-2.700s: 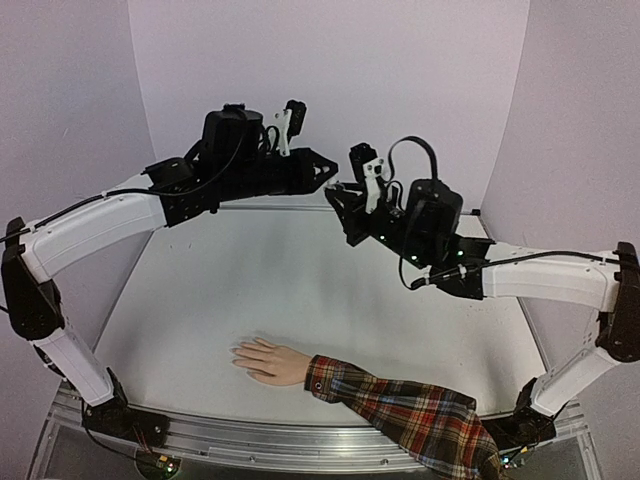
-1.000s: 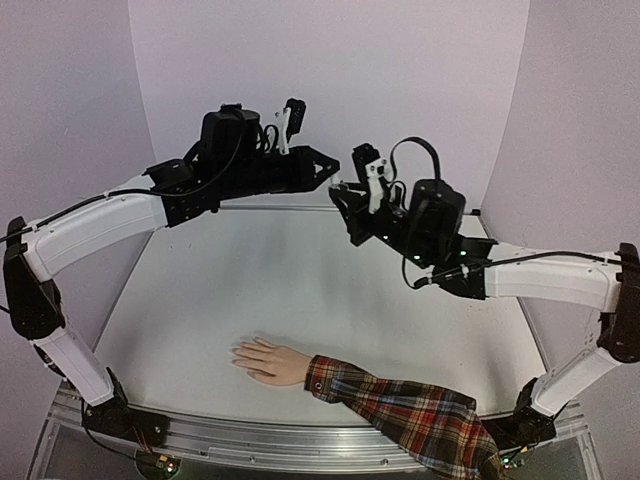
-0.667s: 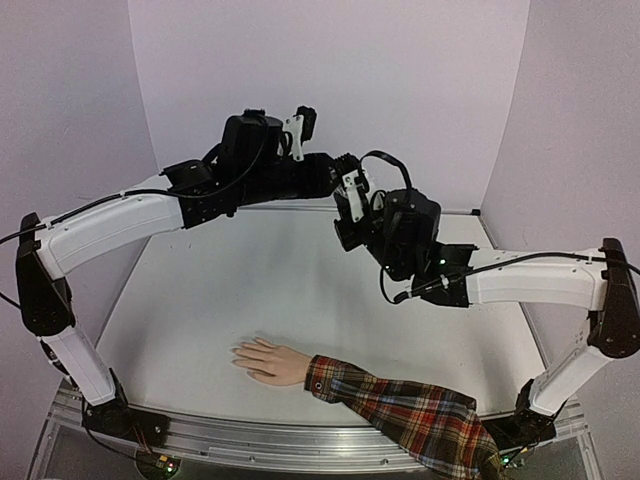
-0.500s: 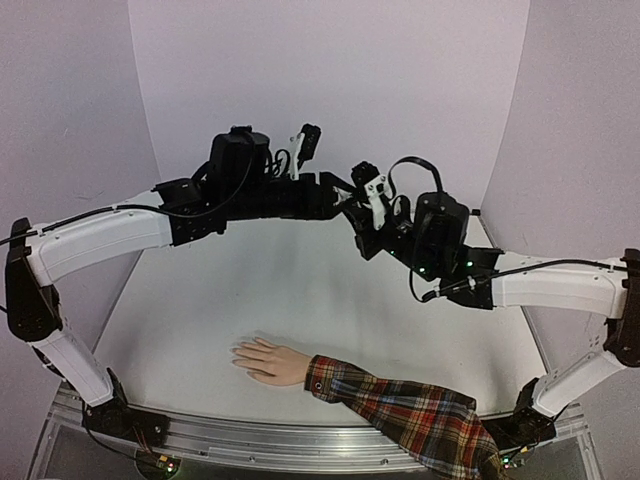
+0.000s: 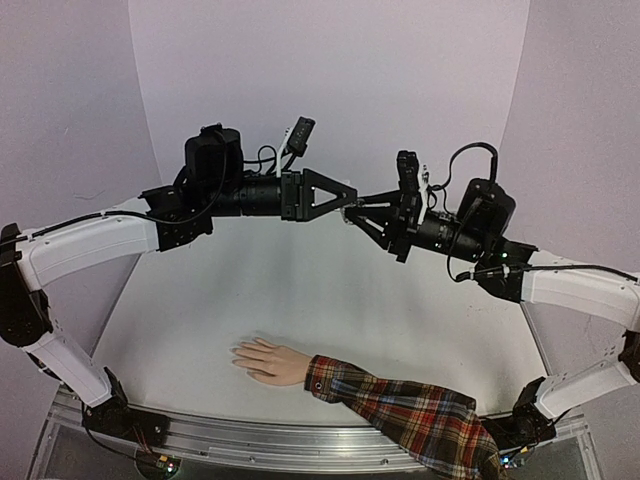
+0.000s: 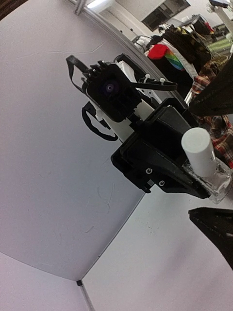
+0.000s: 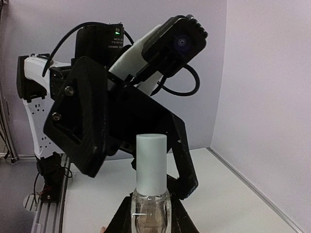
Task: Paint the nails
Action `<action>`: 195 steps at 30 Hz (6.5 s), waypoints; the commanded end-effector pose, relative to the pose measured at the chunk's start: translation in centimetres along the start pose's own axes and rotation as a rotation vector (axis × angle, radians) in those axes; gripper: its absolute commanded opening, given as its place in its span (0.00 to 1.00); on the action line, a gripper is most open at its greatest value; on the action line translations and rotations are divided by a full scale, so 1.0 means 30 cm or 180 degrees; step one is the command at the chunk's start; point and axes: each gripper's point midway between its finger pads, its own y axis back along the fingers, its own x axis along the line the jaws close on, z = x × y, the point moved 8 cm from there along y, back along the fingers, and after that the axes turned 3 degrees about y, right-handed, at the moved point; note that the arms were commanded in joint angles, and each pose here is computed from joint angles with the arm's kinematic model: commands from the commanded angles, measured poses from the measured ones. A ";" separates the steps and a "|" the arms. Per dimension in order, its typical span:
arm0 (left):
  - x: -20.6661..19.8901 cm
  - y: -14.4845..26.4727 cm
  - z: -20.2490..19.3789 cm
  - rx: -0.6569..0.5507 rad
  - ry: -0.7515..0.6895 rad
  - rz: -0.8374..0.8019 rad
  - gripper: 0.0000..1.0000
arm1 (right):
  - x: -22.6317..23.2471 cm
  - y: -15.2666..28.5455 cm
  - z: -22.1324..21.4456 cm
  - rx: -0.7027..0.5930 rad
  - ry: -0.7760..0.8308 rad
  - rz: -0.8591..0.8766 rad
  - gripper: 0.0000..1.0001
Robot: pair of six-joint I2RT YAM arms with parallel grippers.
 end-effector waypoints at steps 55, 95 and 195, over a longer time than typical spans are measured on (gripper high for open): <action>0.002 0.035 0.100 0.0420 0.0240 0.0952 0.56 | -0.025 -0.073 -0.049 0.0423 0.0383 -0.0706 0.00; 0.118 0.006 0.124 0.0245 0.0622 0.1849 0.00 | -0.063 -0.136 -0.093 0.0760 0.0686 -0.1766 0.00; 0.424 0.613 -0.818 -0.0269 0.1878 0.3512 0.00 | 0.041 0.500 -0.089 0.0687 0.0697 -0.1822 0.00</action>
